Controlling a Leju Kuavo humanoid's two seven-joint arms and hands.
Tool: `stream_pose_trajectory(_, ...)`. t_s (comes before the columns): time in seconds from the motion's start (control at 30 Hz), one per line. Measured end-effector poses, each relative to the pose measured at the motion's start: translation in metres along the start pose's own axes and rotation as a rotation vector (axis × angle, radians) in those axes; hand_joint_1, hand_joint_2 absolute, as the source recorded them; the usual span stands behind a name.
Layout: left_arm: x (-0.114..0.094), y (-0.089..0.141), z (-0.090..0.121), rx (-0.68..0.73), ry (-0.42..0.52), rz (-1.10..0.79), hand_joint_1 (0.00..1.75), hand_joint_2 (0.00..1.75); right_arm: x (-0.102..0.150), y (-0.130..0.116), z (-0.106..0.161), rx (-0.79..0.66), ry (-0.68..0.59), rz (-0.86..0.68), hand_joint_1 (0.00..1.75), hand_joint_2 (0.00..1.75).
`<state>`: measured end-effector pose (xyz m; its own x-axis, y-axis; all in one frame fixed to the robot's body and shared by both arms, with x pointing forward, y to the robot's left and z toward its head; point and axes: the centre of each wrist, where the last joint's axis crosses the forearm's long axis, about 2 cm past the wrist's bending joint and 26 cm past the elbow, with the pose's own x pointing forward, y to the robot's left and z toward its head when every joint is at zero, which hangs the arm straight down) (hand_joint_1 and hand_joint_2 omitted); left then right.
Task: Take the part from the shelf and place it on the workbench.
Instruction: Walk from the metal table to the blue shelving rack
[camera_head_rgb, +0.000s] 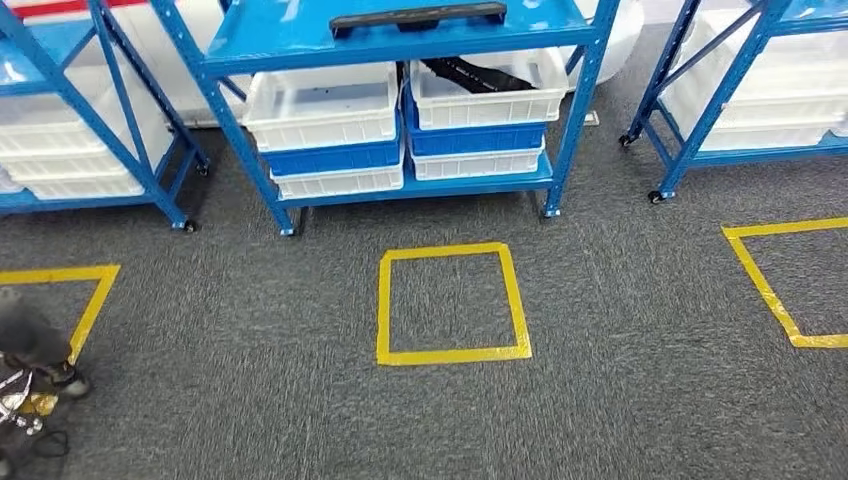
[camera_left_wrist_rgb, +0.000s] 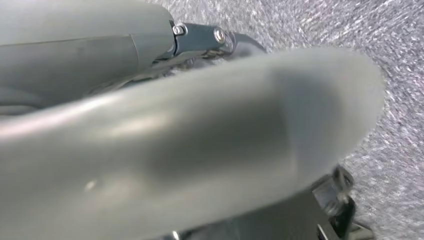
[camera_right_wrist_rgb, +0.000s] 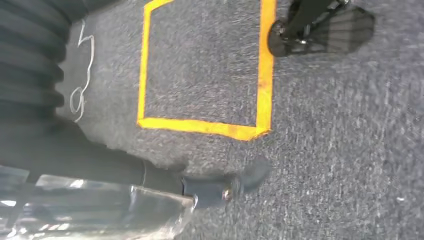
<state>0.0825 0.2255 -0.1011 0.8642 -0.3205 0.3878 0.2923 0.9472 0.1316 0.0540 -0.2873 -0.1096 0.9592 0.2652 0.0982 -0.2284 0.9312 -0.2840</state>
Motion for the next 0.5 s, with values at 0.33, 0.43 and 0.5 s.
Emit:
stream_pose_trajectory(0.33,0.0015,-0.0018,0.0001,-0.004,0.000,0.004,0.00,0.00,0.0006,0.0022,0.0006,0.002,0.000,0.002,0.00,1.75)
stream_pose_trajectory(0.43,0.0005,0.0044,-0.0009,0.007,0.001,0.001,0.00,0.00,0.0047,0.0082,0.0025,0.016,-0.007,0.000,0.00,1.75)
stream_pose_trajectory(0.5,0.0018,0.0056,-0.0014,0.010,-0.002,-0.001,0.00,0.00,0.0078,0.0069,0.0022,0.014,-0.013,-0.002,0.00,1.75)
